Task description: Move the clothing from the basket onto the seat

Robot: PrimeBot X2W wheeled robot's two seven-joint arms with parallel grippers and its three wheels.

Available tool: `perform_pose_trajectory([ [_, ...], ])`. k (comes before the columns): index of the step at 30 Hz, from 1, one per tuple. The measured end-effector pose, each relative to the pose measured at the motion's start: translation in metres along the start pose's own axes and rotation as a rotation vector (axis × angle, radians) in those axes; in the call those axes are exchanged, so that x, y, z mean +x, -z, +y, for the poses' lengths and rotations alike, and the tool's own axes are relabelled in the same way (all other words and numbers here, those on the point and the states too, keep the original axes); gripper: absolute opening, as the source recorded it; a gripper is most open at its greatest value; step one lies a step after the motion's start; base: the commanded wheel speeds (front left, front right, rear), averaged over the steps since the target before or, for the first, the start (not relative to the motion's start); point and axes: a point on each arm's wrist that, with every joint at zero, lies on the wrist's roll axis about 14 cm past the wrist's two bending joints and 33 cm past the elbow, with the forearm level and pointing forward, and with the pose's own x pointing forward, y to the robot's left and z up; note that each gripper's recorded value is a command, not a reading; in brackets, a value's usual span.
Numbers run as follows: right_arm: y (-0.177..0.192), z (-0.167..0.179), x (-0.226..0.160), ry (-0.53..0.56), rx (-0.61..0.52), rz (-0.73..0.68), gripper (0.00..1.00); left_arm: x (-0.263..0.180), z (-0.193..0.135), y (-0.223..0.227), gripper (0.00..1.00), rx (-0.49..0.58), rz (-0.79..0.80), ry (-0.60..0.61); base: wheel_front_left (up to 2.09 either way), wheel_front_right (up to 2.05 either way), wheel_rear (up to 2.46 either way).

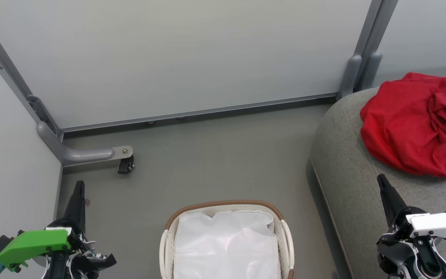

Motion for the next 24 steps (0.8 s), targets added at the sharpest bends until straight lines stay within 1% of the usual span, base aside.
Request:
perform_pose_trajectory([
  [24,0.0,-0.0001,0.0,0.0,0.0,0.0,0.0,0.0,0.0,0.0,0.0,0.0,0.0,0.0,0.0,0.0,0.0],
])
